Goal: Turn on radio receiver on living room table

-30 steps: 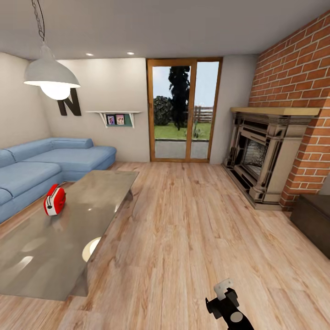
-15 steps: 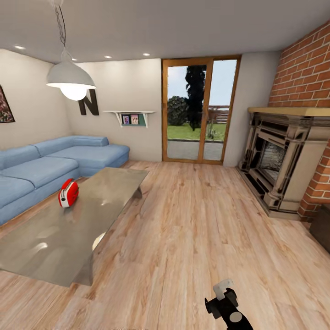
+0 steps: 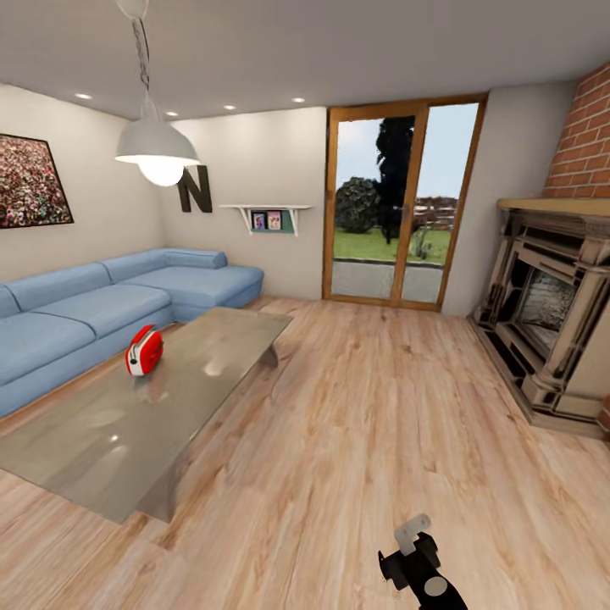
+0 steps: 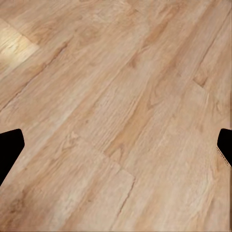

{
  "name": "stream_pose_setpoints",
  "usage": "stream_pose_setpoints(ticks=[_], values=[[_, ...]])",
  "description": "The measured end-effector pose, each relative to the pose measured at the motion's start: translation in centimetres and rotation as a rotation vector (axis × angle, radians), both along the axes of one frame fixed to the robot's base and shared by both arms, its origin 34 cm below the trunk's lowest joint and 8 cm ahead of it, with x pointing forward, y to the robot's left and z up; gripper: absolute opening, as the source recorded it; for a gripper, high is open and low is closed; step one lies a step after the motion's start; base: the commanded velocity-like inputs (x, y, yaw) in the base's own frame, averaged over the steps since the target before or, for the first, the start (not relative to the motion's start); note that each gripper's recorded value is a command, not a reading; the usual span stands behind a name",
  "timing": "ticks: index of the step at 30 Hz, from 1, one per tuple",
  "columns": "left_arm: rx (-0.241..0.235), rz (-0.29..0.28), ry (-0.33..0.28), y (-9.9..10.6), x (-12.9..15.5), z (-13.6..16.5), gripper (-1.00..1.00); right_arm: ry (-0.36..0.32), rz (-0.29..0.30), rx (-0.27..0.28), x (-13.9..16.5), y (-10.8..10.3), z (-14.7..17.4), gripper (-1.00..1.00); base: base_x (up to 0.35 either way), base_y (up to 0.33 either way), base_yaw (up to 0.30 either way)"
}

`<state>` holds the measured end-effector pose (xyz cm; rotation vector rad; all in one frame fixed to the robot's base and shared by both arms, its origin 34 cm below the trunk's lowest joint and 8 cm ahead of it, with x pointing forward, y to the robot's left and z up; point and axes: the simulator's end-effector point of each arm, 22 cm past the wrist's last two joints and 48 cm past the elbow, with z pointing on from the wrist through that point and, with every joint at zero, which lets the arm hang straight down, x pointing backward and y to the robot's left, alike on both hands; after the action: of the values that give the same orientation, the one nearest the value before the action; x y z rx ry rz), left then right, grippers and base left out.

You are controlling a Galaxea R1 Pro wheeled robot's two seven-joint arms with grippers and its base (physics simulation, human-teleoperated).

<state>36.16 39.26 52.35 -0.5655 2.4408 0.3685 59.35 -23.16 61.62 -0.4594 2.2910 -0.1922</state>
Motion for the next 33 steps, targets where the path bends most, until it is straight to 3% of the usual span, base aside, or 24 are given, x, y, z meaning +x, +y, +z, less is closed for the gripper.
stream_pose_setpoints(ticks=[15,33], values=[[0.001,0.000,-0.002,0.01,0.03,0.02,1.00,0.000,0.000,0.000,0.00,0.00,0.00,1.00,0.202,-0.282,0.013],[-0.001,-0.001,-0.001,-0.04,0.01,-0.01,1.00,0.001,0.001,0.005,-0.05,0.35,-0.04,1.00,0.274,-0.196,0.271]])
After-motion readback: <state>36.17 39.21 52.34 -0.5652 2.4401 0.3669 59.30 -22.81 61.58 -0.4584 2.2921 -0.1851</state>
